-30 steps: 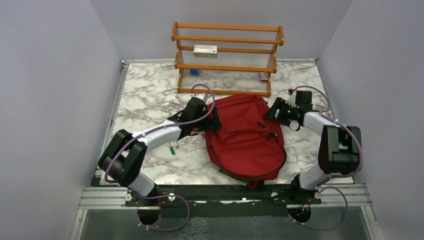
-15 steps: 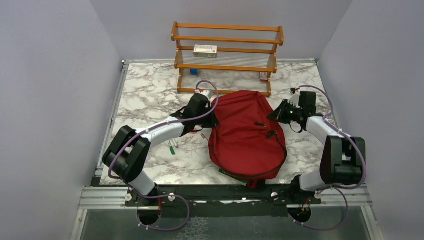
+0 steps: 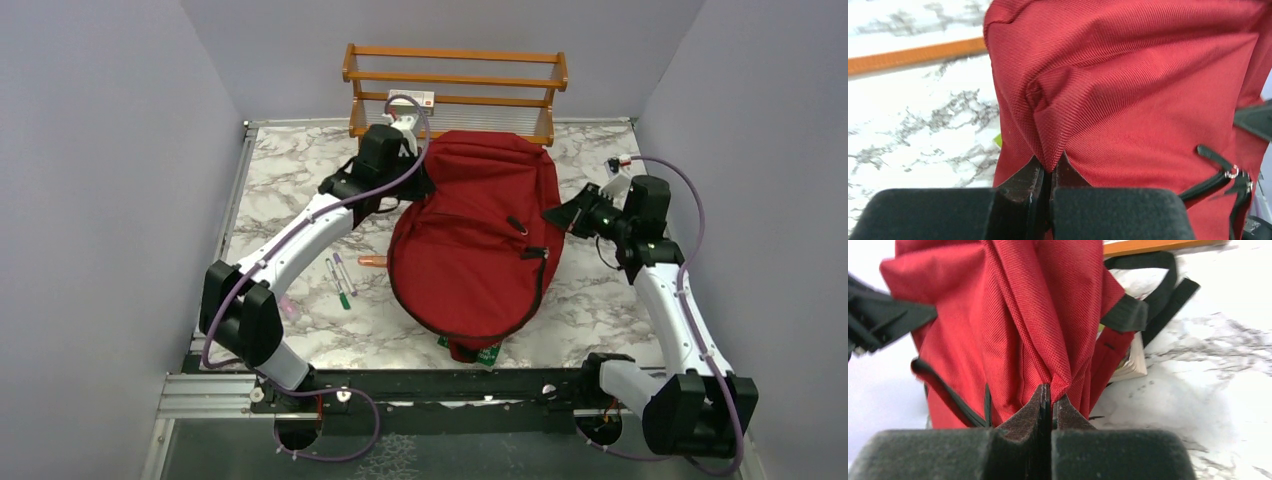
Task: Pack the student bag
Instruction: Adjust the student bag at the center of the board.
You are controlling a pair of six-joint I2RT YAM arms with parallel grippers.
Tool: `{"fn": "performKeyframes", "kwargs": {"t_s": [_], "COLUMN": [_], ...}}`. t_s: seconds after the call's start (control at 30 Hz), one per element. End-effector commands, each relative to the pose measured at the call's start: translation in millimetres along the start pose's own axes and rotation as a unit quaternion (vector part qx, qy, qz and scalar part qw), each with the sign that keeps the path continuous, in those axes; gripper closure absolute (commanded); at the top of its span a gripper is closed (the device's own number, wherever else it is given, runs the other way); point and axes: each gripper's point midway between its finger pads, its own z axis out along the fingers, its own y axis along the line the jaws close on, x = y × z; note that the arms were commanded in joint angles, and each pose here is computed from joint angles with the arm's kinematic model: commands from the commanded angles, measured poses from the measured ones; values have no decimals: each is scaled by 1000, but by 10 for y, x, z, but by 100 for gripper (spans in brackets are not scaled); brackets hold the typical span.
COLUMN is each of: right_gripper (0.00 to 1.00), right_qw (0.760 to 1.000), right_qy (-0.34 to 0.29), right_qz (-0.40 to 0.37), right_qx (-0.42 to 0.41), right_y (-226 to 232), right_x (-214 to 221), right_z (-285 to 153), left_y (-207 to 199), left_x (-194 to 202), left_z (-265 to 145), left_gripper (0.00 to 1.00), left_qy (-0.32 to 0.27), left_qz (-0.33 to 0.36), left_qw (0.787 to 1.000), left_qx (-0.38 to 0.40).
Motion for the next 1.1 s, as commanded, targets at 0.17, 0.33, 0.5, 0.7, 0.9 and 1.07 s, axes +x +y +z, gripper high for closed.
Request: {"fn": "performKeyframes", "kwargs": {"t_s": [0.17, 0.33, 0.5, 0.7, 0.9, 1.07], "right_gripper": [91, 87, 87, 86, 86, 86], "right_qw": [990, 987, 984, 985, 986, 988], "right_qy": [78, 90, 95, 94, 88, 72], "right_qz": [84, 124, 148, 142, 140, 110], "right_qx": [-77, -44, -37, -30, -38, -85], "right_y": [301, -49, -185, -247, -241, -69], "right_x": [661, 1116, 1297, 1301, 1271, 1105], "right_z": [-214, -98, -18, 27, 60, 59], "left_y": [664, 907, 996, 760, -292, -885], "left_x": [-419, -14, 87, -96, 150, 513], "left_z": [77, 349, 359, 107, -64, -171], "left_gripper": [100, 100, 68, 33, 26, 23], "left_qy": [4, 61, 70, 33, -5, -51], "left_qz": [63, 62, 58, 95, 217, 299], "left_qw": [995, 992, 990, 991, 971, 924], "left_qx": [-74, -90, -107, -86, 100, 234]}}
